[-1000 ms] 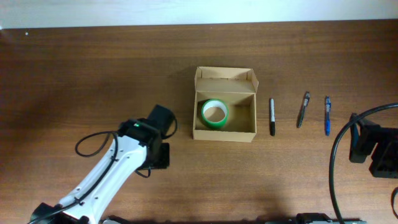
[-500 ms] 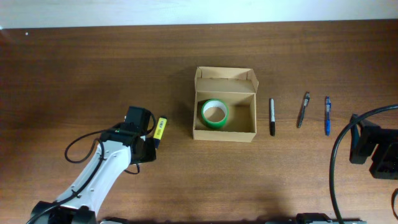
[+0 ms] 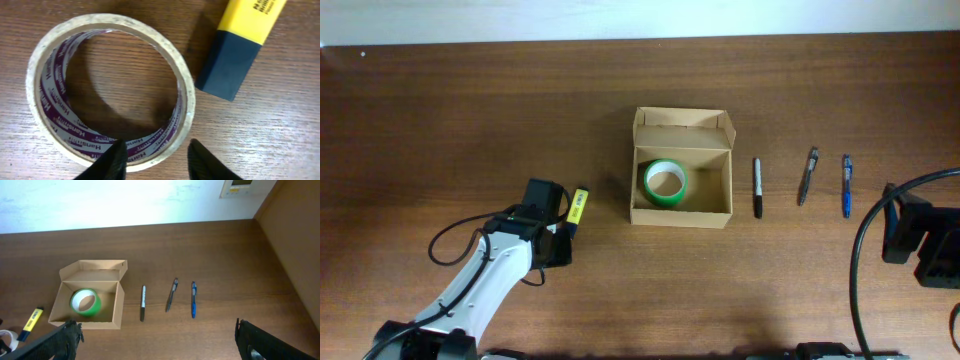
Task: Pack container
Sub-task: 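Grasp the white tape roll rim with the left gripper and lift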
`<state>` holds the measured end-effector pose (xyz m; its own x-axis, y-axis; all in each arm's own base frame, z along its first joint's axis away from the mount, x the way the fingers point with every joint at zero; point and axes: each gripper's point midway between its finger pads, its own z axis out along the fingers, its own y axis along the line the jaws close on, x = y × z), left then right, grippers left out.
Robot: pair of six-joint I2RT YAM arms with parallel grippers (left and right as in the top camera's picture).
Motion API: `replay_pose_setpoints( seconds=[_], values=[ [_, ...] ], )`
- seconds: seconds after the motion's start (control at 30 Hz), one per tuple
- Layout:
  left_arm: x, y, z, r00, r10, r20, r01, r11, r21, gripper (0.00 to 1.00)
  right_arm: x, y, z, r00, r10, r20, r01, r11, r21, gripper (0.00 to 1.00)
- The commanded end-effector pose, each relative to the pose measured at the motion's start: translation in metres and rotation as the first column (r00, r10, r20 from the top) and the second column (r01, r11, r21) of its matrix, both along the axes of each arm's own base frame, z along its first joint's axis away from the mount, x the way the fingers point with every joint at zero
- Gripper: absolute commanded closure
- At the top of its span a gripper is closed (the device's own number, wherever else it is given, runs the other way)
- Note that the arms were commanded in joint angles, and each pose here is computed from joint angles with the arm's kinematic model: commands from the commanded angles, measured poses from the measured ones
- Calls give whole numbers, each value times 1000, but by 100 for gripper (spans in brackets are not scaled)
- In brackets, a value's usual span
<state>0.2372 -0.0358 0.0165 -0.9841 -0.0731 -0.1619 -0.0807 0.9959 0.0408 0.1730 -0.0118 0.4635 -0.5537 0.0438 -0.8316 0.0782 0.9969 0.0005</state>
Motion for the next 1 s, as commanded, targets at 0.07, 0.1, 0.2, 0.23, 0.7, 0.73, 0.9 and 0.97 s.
replay_pose_setpoints(
  seconds=[0.07,0.1,0.2,0.23,0.7,0.73,0.9,0.97],
  values=[
    [-3,-1,-1,999,-36,-1,36,999,-12,72,-5,0,2,1000,-4,9,4,1000,3,1],
    [-3,-1,-1,999,-36,-3,36,999,-11,73,-5,0,2,1000,-4,11,4,1000,3,1],
    [-2,-2,-2,999,-40,0,40,999,-11,74,-8,0,3,1000,-4,20,4,1000,3,1],
    [-1,-2,-2,999,-39,4,39,999,-12,74,-9,0,4,1000,-4,23,4,1000,3,1],
    [-1,0,-19,998,-49,-38,50,999,4,83,-13,0,5,999,-4,33,4,1000,3,1],
    [0,-1,-20,998,-52,-38,53,999,4,86,-13,0,5,999,-4,33,4,1000,2,1],
    [1,-1,-21,998,-57,-36,57,998,5,98,-13,0,5,999,-4,33,4,1000,2,1],
    [1,-1,-21,997,-64,-37,65,998,5,98,-13,0,5,999,-4,34,4,1000,2,1]
  ],
)
